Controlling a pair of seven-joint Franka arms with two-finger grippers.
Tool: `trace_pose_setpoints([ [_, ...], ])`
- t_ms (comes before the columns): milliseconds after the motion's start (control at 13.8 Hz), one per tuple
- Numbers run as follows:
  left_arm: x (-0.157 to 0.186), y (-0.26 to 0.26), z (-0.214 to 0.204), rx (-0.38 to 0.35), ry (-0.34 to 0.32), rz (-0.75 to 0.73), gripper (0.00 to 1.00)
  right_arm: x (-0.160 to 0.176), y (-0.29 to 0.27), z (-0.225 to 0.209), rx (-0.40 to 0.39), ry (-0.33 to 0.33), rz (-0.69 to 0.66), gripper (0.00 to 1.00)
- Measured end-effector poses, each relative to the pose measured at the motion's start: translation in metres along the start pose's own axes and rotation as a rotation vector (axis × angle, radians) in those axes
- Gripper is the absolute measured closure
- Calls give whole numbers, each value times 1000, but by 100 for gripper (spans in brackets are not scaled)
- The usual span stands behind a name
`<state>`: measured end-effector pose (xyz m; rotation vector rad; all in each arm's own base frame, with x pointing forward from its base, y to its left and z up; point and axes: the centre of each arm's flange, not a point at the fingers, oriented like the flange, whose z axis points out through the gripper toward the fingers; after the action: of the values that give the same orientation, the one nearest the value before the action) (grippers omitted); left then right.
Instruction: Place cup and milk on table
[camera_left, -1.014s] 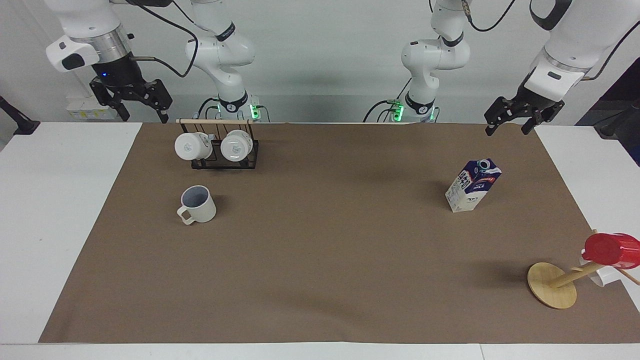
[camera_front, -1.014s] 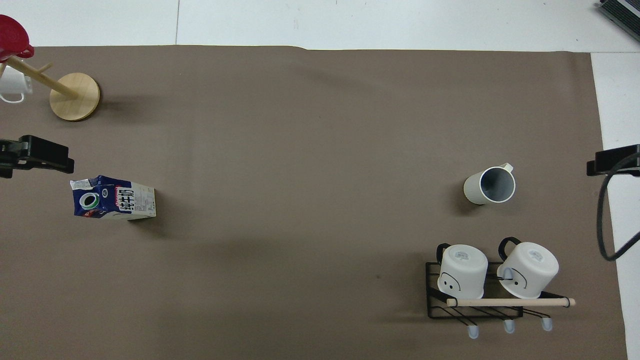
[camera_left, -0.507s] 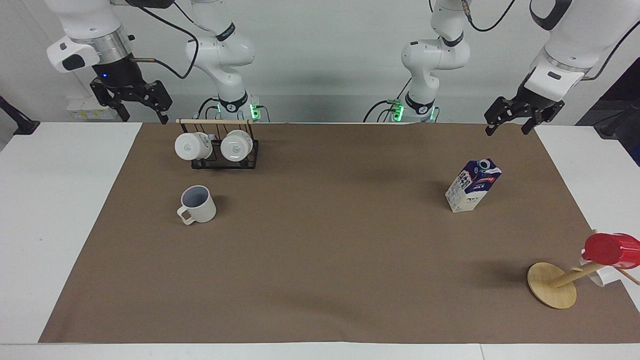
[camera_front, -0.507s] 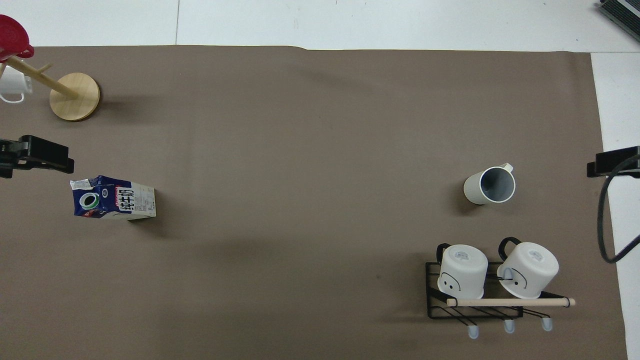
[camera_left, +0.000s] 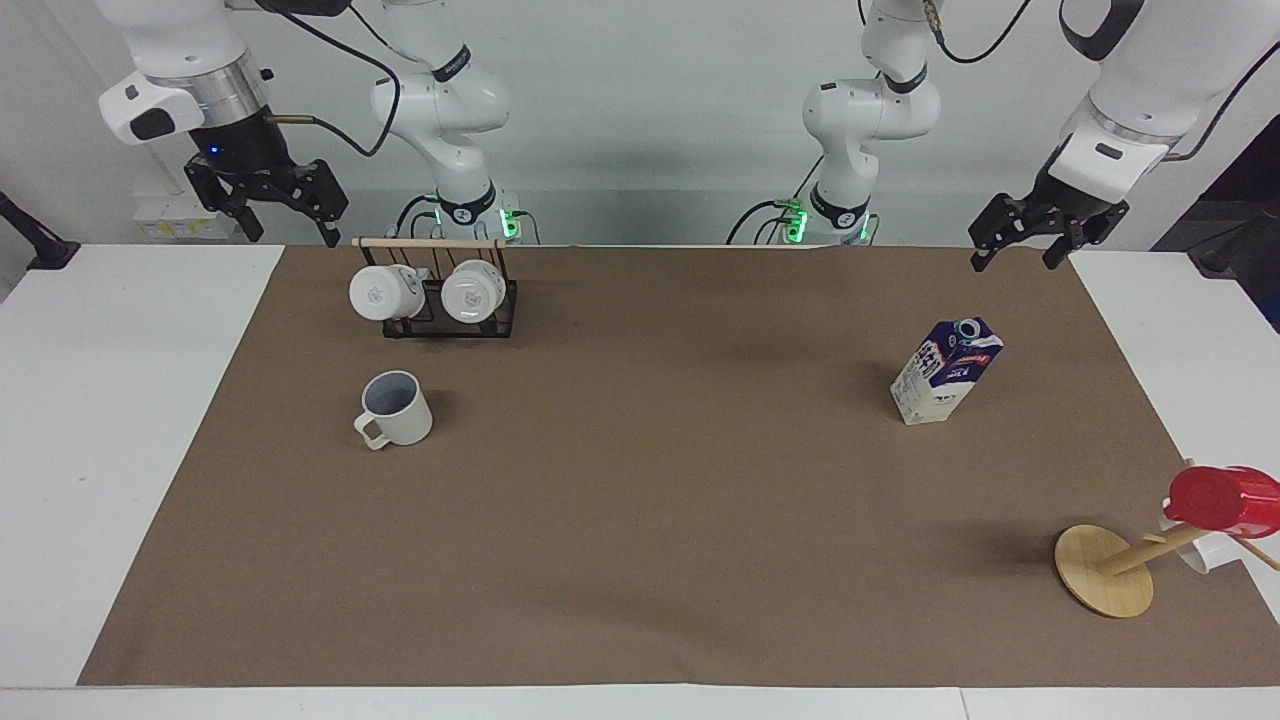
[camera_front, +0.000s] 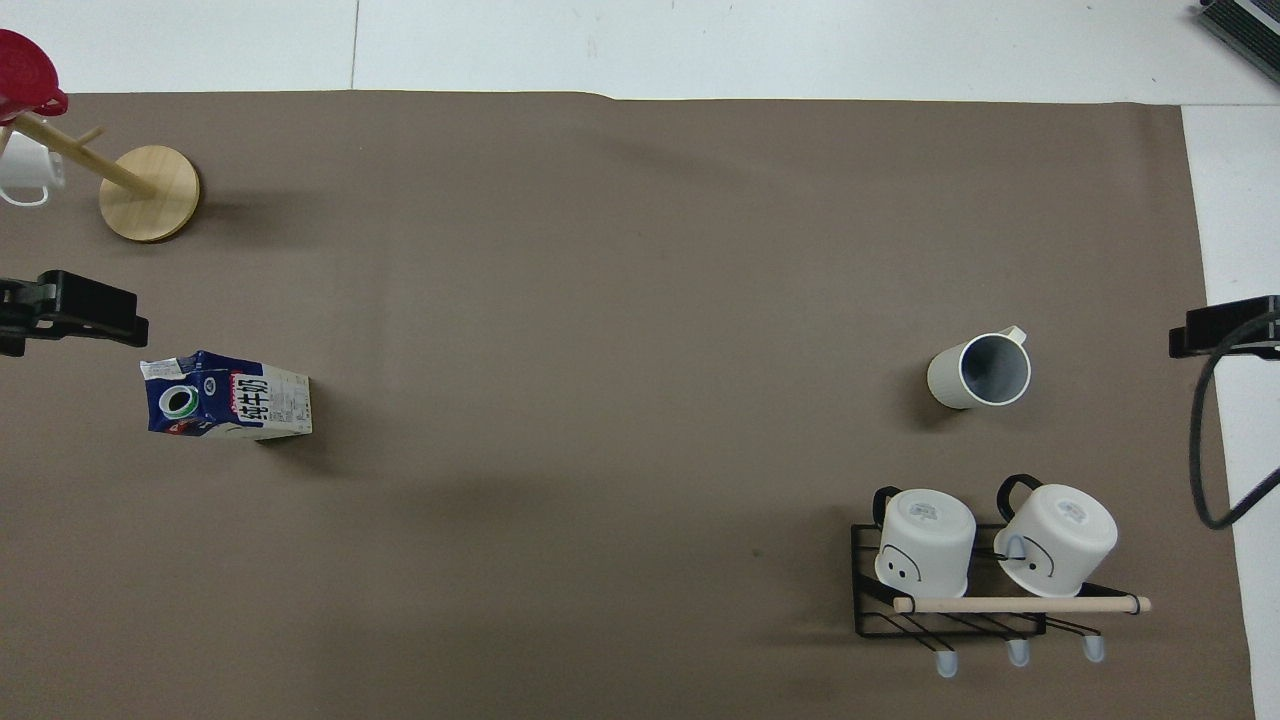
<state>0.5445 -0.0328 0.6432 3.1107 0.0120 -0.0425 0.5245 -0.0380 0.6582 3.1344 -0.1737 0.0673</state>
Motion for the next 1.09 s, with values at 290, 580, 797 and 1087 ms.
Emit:
trace_pose_setpoints([
  [290,0,0,0,0,0,0,0,-1,0,0,0,0,0,0],
  [580,0,0,0,0,0,0,0,-2,0,-2,1,2,0,0],
  [797,0,0,0,0,0,0,0,-2,0,-1,1,1,0,0],
  [1087,0,0,0,0,0,0,0,-2,0,0,1,0,0,0],
])
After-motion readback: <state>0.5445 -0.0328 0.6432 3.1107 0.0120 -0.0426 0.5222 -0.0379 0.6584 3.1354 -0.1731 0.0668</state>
